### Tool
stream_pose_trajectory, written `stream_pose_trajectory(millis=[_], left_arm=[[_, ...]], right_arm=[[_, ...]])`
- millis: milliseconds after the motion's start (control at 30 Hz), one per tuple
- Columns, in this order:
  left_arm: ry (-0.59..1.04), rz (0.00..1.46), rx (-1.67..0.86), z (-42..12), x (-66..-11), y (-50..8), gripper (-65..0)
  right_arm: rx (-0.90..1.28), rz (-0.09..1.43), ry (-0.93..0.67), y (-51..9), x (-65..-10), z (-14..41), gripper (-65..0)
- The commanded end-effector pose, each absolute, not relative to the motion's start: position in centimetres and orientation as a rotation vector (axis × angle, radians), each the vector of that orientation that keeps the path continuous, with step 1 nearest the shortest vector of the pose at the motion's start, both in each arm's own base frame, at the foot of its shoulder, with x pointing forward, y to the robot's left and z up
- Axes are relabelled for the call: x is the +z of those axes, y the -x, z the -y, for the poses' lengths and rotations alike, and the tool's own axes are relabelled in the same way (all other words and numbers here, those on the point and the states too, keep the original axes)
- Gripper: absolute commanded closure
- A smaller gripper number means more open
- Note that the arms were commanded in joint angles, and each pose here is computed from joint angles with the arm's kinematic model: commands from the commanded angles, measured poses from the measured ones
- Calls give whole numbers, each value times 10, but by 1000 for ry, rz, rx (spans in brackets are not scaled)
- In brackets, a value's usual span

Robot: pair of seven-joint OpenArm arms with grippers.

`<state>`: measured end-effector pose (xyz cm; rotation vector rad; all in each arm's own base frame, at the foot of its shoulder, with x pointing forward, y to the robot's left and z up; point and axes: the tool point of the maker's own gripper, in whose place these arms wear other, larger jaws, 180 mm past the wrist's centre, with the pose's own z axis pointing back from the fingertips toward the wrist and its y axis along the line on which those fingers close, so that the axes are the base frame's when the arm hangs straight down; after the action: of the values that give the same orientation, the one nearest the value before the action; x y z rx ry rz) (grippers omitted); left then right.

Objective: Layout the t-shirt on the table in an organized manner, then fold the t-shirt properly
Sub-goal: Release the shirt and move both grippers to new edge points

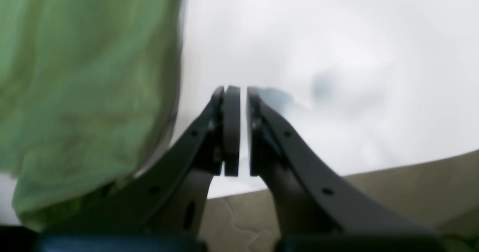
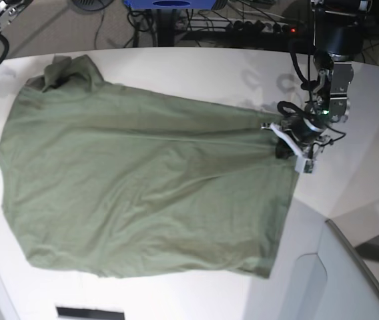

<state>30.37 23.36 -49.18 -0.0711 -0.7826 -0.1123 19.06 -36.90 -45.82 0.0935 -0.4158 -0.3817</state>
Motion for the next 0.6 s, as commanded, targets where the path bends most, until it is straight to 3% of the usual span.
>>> stream_pose_trajectory(millis=[0, 133, 300, 567], left_arm=[[-19, 685, -108, -261, -500, -287, 0], [-44, 795, -96, -268, -464, -309, 0], [-25, 882, -108, -250, -439, -338, 0], [45, 869, -54, -225, -452, -364, 0]], right_arm=[[-316, 468, -61, -209, -440, 372, -36], [-105, 457, -54, -232, -436, 330, -36], [2, 453, -111, -254, -441, 288, -35], [88, 395, -166, -260, -451, 249, -35]])
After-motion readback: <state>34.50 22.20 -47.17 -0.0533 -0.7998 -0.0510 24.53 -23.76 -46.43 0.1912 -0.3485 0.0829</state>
